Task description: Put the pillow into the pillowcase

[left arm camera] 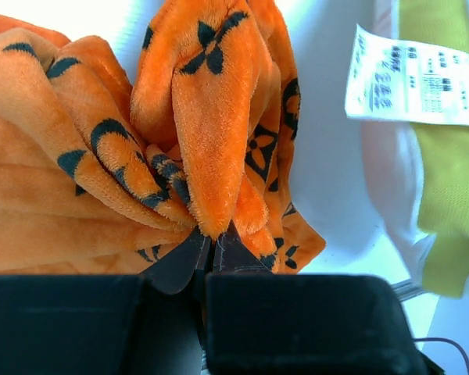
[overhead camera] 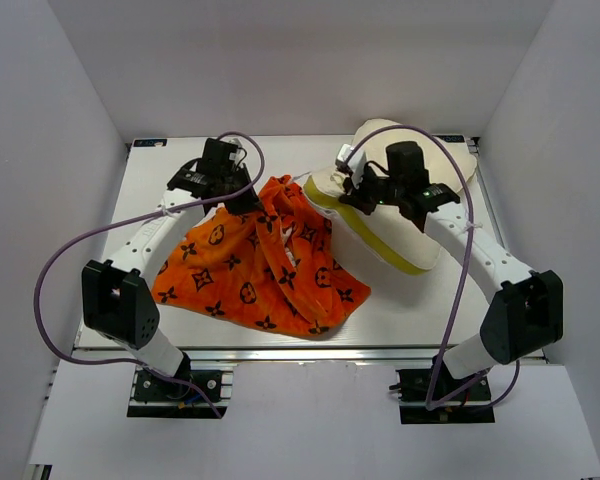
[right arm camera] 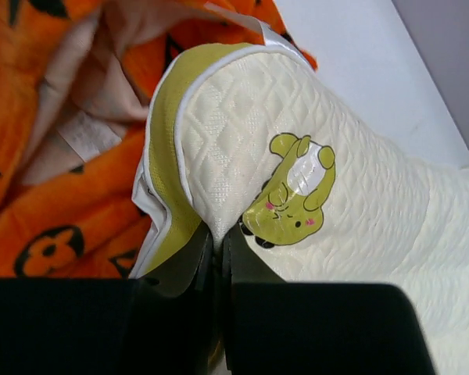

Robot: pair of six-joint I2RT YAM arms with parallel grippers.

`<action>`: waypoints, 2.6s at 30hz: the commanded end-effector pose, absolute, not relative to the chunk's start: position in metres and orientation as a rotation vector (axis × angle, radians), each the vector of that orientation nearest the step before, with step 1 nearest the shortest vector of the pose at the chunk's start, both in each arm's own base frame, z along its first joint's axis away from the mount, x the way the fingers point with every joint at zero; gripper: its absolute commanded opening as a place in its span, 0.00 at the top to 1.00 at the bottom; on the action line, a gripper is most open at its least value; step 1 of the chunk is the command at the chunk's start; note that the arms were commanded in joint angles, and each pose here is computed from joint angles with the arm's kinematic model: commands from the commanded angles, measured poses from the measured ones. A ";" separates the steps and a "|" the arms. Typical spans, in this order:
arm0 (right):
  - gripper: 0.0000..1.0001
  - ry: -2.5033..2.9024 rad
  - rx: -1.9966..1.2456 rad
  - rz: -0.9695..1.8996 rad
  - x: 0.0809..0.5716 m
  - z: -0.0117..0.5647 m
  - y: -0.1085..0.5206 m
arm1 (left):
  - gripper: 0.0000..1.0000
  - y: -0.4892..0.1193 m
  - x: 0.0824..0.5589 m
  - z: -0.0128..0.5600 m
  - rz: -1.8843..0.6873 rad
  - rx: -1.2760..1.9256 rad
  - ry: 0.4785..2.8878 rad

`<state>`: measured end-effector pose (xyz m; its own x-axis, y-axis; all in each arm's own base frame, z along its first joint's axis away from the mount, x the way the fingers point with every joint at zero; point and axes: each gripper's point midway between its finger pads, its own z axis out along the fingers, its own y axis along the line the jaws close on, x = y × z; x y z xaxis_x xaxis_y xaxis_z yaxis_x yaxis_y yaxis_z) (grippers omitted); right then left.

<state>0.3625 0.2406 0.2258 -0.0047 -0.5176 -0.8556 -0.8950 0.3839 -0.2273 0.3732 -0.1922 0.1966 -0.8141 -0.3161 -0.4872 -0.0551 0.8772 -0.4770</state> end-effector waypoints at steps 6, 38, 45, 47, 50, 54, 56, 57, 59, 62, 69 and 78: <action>1.00 1.622 -1.252 0.596 0.359 0.234 0.301 | 0.97 -0.195 0.382 0.261 -0.736 -0.249 2.308; 1.00 1.434 -1.248 0.806 0.404 0.253 0.447 | 0.97 -0.205 0.374 0.272 -0.890 -0.191 2.344; 1.00 1.442 -1.127 0.801 0.441 0.225 0.440 | 0.88 -0.207 0.395 0.274 -0.890 -0.208 2.338; 0.77 1.462 -1.128 0.835 0.443 0.217 0.437 | 0.74 -0.205 0.407 0.261 -0.871 -0.233 2.358; 0.52 1.448 -1.172 0.905 0.433 0.220 0.426 | 0.49 -0.203 0.421 0.253 -0.865 -0.273 2.359; 0.37 1.412 -1.203 0.948 0.420 0.241 0.384 | 0.34 -0.180 0.442 0.265 -0.775 -0.333 2.322; 0.36 1.408 -1.204 0.914 0.418 0.259 0.351 | 0.31 -0.166 0.447 0.285 -0.725 -0.344 2.293; 0.35 1.414 -1.215 0.906 0.414 0.261 0.341 | 0.30 -0.155 0.451 0.292 -0.679 -0.365 2.273; 0.34 1.400 -1.248 0.860 0.404 0.275 0.309 | 0.29 -0.145 0.446 0.311 -0.627 -0.355 2.255; 0.29 1.357 -1.382 0.804 0.367 0.272 0.283 | 0.31 -0.141 0.420 0.311 -0.608 -0.356 2.299; 0.11 1.202 -1.663 0.654 0.294 0.224 0.249 | 0.36 -0.194 0.285 0.226 -0.698 -0.308 2.567; 0.11 1.347 -1.666 0.497 0.275 0.159 0.260 | 0.34 -0.201 0.252 0.159 -0.620 -0.434 2.615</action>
<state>0.2597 0.2537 0.1508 0.2499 -0.5357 -0.8066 -0.9623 -0.0450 -0.2682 0.2281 -0.2012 0.1507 -0.9204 -0.3052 -0.2442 -0.1700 0.8751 -0.4530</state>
